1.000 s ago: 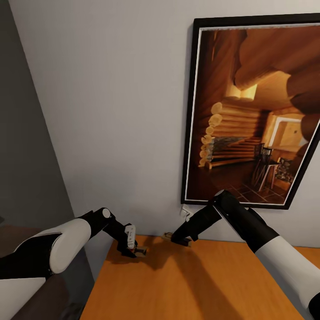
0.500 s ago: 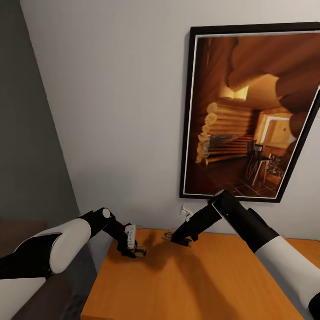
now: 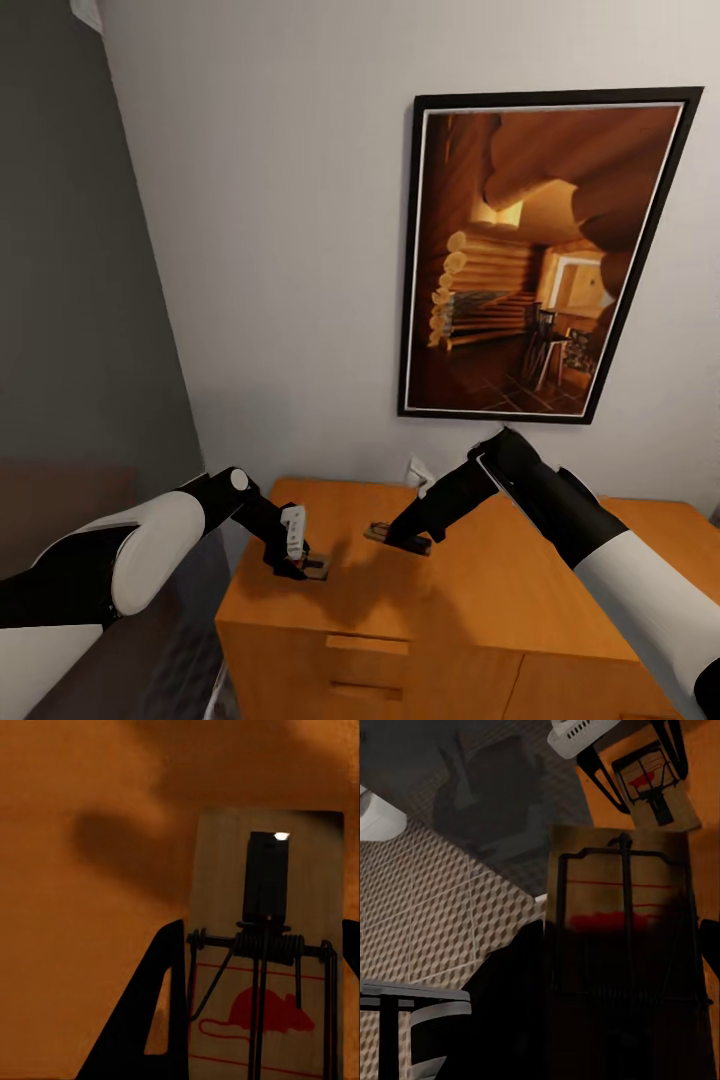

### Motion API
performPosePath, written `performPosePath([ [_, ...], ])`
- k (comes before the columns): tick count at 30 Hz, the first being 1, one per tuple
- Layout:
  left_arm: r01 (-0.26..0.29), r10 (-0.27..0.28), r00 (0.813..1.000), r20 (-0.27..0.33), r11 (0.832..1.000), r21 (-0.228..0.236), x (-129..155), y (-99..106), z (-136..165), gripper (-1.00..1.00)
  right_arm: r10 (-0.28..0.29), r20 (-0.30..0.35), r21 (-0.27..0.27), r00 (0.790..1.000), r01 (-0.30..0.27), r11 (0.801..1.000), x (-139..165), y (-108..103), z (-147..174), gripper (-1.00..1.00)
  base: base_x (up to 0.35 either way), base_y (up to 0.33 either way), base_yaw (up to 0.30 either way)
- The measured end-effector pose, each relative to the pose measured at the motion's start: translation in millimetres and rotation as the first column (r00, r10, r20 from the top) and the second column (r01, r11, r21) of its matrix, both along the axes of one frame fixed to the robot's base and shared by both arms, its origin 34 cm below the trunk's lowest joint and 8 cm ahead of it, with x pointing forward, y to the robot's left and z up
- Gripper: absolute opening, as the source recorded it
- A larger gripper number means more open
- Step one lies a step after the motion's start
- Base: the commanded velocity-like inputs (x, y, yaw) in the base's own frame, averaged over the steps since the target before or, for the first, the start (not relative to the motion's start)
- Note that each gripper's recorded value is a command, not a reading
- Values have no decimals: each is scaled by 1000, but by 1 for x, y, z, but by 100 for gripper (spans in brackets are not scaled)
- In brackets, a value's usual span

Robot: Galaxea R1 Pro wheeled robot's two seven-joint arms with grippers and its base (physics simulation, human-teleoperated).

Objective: Take the four mousetraps from the cabinet in the bathroom and place them on the bathroom floor. Make sure all four end up on the same floor surface, and ensure that at least two of them are either under or directly next to the same bathroom sink.

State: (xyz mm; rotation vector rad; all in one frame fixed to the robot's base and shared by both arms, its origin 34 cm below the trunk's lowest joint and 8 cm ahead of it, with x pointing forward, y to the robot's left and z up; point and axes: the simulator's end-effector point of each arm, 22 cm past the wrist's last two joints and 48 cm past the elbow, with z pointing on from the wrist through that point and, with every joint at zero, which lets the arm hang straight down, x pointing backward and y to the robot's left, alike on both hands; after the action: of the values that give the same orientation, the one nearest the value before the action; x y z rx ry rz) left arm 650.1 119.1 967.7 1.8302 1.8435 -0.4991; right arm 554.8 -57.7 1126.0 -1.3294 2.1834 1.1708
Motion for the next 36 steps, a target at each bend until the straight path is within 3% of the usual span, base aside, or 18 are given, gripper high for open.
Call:
performPosePath([
  [36,0,0,1000,-1,1000,0,0,0,0,-100,0,0,0,1000,0,1000,0,0,0,-100,-335,0,0],
])
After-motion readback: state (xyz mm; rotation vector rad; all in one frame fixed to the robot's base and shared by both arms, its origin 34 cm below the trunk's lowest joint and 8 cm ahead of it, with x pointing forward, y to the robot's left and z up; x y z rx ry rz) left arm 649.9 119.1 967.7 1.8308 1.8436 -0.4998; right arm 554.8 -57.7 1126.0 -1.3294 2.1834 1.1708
